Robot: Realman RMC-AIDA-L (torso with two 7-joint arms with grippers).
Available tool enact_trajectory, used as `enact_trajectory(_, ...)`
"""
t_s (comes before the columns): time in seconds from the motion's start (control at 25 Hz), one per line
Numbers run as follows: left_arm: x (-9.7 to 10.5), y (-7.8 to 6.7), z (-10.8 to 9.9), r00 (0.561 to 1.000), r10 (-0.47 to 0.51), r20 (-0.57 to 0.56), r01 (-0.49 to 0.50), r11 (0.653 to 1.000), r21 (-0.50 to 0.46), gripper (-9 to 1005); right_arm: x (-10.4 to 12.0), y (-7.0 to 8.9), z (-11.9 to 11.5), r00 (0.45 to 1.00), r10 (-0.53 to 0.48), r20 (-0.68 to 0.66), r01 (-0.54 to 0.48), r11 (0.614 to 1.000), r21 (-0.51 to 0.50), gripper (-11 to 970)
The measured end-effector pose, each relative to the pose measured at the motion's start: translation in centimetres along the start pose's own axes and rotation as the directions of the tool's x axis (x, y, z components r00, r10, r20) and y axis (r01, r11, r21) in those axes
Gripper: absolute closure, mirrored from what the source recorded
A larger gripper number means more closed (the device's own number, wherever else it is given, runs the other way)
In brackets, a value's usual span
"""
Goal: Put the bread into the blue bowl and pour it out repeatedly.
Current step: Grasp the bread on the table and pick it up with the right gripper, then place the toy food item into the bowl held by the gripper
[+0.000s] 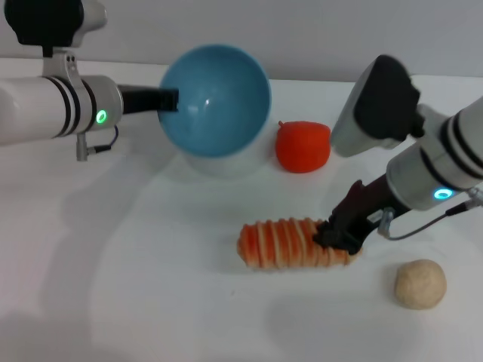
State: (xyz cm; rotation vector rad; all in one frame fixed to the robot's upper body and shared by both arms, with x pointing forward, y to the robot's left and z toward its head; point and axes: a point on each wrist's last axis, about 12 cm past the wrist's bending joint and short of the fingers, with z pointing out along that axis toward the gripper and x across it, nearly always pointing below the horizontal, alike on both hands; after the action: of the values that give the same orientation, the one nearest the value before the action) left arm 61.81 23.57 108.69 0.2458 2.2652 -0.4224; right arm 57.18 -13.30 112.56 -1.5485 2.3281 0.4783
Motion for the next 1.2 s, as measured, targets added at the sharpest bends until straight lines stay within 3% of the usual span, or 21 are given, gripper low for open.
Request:
enact_trajectory(0.24,0.7,-0.8,0.8,0.992,0.022,-0.122,-0.015,0.998,0.055,996,-1.1,0.1,-2.7,0.986,0.005,0.167,0.004,0.999,-0.054,858)
enact_trajectory(0.4,0.5,-1.0,0.8,0.981,0.041,-0.187,-0.026,0.996,0.084,996,-2.1,0.7,-4.8,0.940,-0.048,0.338,0.084,0.992,-0.091,862)
enact_trajectory(0.52,0.6,-1.6,0.7,0.968,0.059,-0.244,-0.028,0.992,0.127,996,-2.4,0.2,-5.7,0.900,-0.037,0.434,0.080,0.993,-0.082,864)
enact_trajectory(0.8,0.5,-3.0,0.4,0.944,0.102,-0.315,-0.039,0.979,0.200,997,-1.6,-1.5,-4.4,0.881,0.050,0.471,-0.035,0.999,-0.040,870)
enact_trajectory(0.96,0.1,-3.8,0.5,0.938,0.128,-0.321,-0.055,0.972,0.227,997,-1.4,-1.7,-2.7,0.892,0.079,0.446,-0.065,0.997,-0.045,871)
enact_trajectory(1.2,-0.5,-5.0,0.7,0.928,0.170,-0.333,-0.081,0.961,0.264,996,-1.2,-1.7,-1.9,0.863,0.121,0.490,-0.099,0.993,-0.071,869)
